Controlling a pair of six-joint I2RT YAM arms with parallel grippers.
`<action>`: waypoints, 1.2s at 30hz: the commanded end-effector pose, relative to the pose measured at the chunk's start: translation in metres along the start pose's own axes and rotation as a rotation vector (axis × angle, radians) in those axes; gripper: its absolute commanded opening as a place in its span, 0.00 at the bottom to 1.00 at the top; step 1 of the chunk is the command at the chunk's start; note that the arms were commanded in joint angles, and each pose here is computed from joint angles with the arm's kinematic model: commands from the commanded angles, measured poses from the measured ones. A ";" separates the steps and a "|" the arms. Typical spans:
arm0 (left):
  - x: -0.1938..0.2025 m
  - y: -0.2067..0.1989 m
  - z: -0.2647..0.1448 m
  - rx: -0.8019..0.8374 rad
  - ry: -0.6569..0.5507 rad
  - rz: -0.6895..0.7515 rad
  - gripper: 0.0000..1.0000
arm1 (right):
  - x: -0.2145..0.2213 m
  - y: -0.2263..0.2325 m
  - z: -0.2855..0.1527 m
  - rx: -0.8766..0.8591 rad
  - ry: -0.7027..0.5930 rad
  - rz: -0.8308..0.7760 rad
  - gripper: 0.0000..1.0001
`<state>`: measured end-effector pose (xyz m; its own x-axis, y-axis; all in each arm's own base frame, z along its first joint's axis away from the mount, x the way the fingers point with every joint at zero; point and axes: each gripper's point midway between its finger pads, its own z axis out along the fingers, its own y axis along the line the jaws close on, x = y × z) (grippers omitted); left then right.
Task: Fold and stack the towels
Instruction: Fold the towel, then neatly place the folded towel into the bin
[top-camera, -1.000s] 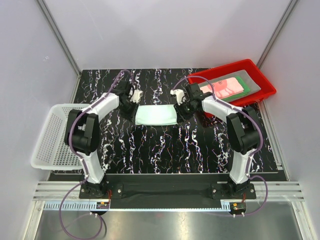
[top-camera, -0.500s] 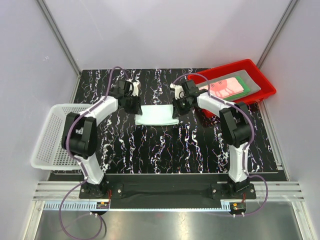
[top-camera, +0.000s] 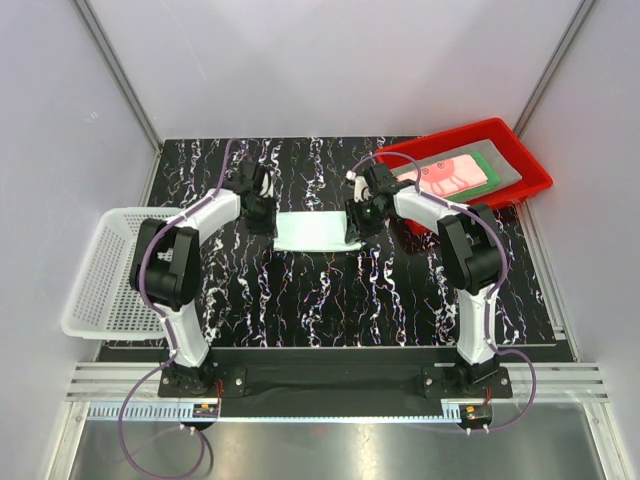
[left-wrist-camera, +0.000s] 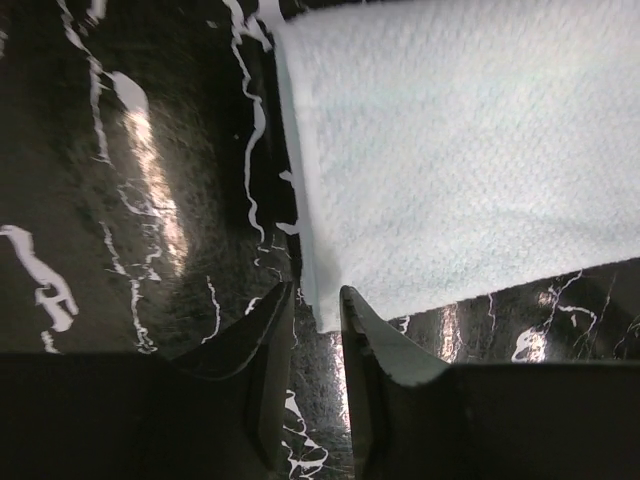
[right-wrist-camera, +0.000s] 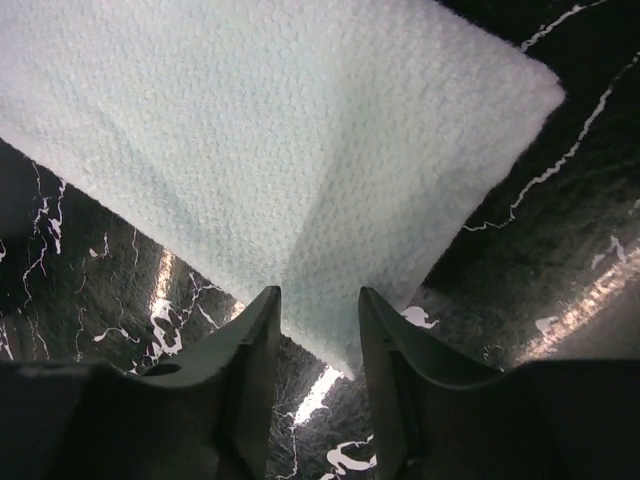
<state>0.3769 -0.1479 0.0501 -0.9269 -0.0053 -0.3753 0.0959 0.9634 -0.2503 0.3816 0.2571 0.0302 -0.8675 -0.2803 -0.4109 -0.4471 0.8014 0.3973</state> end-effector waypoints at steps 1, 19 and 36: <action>-0.043 -0.004 -0.050 -0.052 -0.135 0.017 0.31 | -0.032 0.008 -0.029 0.075 -0.105 0.065 0.45; -0.062 -0.031 -0.168 0.039 -0.407 0.142 0.40 | -0.045 -0.033 0.012 0.209 -0.153 0.154 0.63; -0.067 -0.038 -0.213 0.059 -0.534 0.128 0.44 | -0.002 -0.022 0.027 0.142 -0.049 0.201 0.13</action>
<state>0.3569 -0.1272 0.2517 -0.6563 -0.0106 -0.7544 0.2219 0.9530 -0.2064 0.4222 0.2542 0.0181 -0.8889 -0.0598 -0.4541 -0.2411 0.9040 0.3530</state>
